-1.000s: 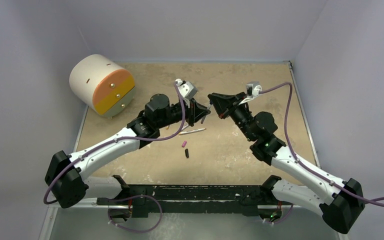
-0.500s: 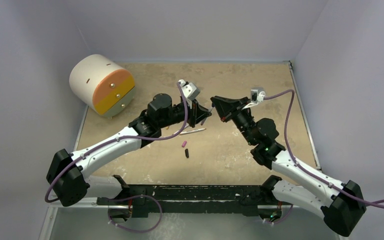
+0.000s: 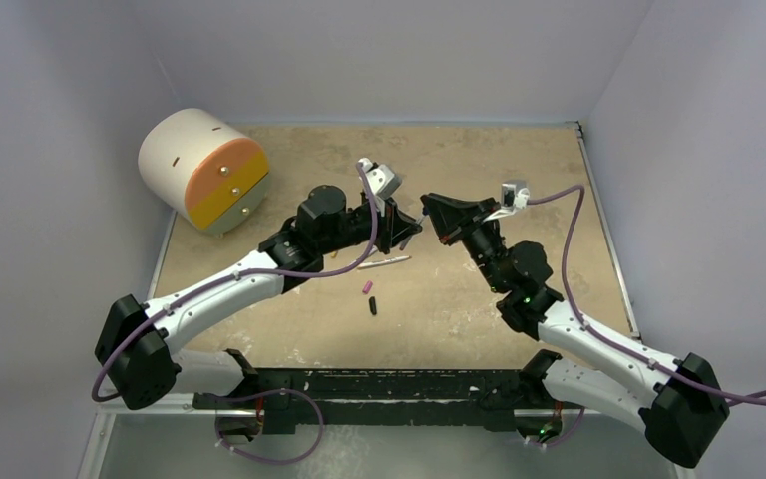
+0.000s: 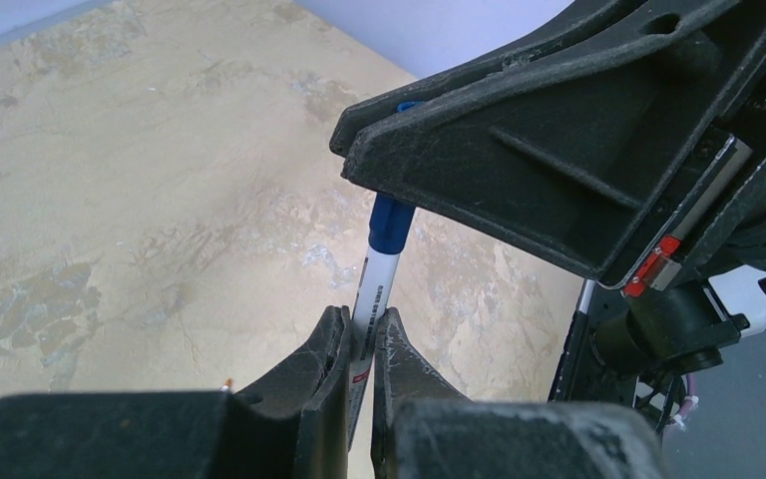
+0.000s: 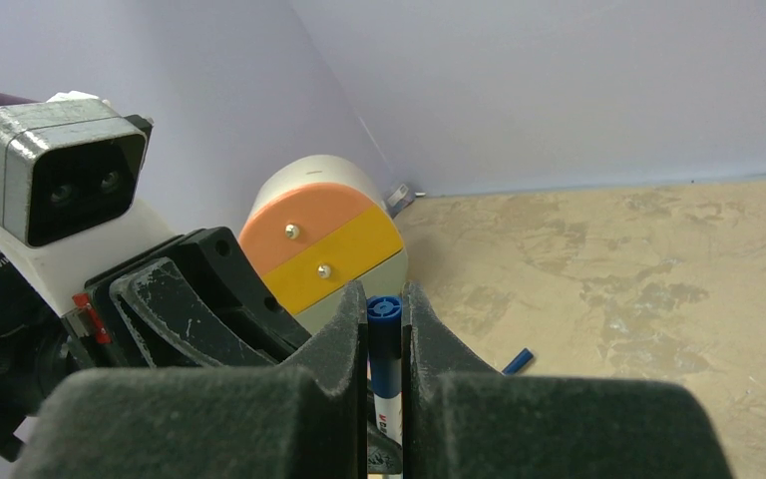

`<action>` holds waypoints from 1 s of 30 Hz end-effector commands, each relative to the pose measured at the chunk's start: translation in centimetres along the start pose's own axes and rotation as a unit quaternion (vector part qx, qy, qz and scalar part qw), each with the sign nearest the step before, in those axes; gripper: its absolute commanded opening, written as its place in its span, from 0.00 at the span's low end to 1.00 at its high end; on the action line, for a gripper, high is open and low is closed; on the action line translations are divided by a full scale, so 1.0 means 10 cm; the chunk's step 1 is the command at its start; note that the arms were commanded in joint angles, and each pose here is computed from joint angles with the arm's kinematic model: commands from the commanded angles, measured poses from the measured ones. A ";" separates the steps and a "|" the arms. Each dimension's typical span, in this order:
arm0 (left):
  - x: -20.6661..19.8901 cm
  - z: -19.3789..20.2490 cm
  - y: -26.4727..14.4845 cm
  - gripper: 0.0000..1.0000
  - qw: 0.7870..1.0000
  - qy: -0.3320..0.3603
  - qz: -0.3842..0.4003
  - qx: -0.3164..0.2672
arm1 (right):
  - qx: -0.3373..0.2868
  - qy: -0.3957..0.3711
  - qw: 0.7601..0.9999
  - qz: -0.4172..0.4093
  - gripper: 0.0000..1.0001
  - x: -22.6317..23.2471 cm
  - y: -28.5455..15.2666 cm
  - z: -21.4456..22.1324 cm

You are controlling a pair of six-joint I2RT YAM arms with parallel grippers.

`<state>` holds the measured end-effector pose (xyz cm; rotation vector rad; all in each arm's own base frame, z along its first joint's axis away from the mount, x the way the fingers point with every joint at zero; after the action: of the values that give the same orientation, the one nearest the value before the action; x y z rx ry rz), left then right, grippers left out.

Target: Insert the pens into the pen caps

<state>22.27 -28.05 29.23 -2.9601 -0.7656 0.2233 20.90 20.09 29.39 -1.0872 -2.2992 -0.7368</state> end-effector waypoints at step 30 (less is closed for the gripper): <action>-0.02 -0.68 -0.35 0.00 0.983 0.033 -0.016 -0.182 | 0.101 0.018 0.995 -0.019 0.43 0.44 -0.40 -0.12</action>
<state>20.65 -26.34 31.41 -3.1290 -0.7502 0.1379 16.25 19.47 31.89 -0.9766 -2.2921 -0.5977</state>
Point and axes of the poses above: each gripper's point midway between its finger pads, its own y axis out along the fingers, its own x axis along the line the jaws close on, z = x × y, the point moved 8 cm from there along -y, back along the fingers, and after that the axes turned 9 degrees about y, right-handed, at the moved point
